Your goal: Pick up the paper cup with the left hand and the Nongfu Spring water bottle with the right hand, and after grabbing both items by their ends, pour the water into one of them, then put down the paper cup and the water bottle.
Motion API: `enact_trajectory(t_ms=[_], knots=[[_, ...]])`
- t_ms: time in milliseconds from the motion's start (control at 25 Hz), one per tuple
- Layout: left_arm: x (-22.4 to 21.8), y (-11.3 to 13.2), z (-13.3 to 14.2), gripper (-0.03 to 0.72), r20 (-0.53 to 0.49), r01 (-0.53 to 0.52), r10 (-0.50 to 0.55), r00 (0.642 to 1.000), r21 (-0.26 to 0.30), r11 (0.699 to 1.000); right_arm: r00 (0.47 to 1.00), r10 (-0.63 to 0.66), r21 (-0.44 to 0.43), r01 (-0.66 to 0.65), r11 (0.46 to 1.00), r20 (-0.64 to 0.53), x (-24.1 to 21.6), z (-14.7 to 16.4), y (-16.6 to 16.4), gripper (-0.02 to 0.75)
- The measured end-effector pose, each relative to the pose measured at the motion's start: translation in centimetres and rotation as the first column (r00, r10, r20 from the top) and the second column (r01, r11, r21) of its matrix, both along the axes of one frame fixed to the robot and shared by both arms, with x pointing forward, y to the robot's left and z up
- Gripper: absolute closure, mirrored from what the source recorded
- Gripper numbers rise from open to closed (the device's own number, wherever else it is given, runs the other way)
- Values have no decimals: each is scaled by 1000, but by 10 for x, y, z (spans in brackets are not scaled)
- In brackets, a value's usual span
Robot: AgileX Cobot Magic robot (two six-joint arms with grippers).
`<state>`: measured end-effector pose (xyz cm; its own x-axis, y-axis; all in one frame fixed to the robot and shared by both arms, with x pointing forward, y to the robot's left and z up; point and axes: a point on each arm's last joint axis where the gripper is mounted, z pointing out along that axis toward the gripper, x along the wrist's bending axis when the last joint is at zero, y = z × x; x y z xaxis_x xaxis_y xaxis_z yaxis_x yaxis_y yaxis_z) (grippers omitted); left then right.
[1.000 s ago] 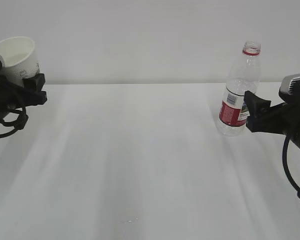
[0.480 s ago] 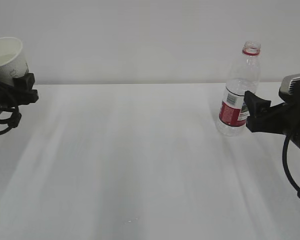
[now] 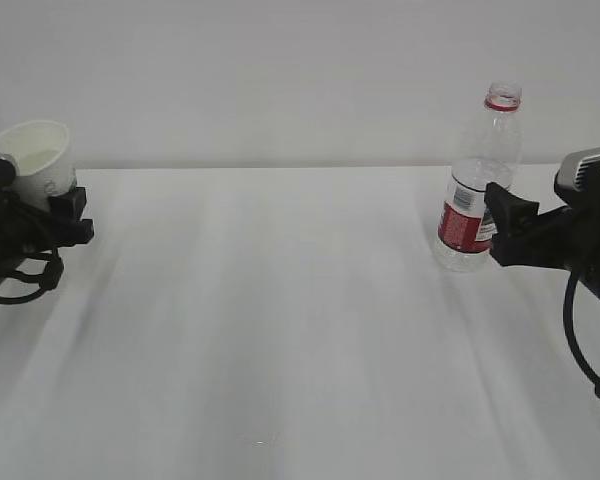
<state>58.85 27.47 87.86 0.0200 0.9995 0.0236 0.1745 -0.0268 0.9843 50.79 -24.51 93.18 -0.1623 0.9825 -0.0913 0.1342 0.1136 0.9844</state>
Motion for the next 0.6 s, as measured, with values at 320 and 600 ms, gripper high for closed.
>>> enact_trajectory(t_ms=[320,600], knots=[[23,-5,-11,190,22,20,-19,1000,-43,999,1000,5,-2,-5,1000,0,0,0,0,144],[36,-6,-27,190,10,13,-12,1000,-82,997,1000,6,-2,-6,1000,0,0,0,0,144]])
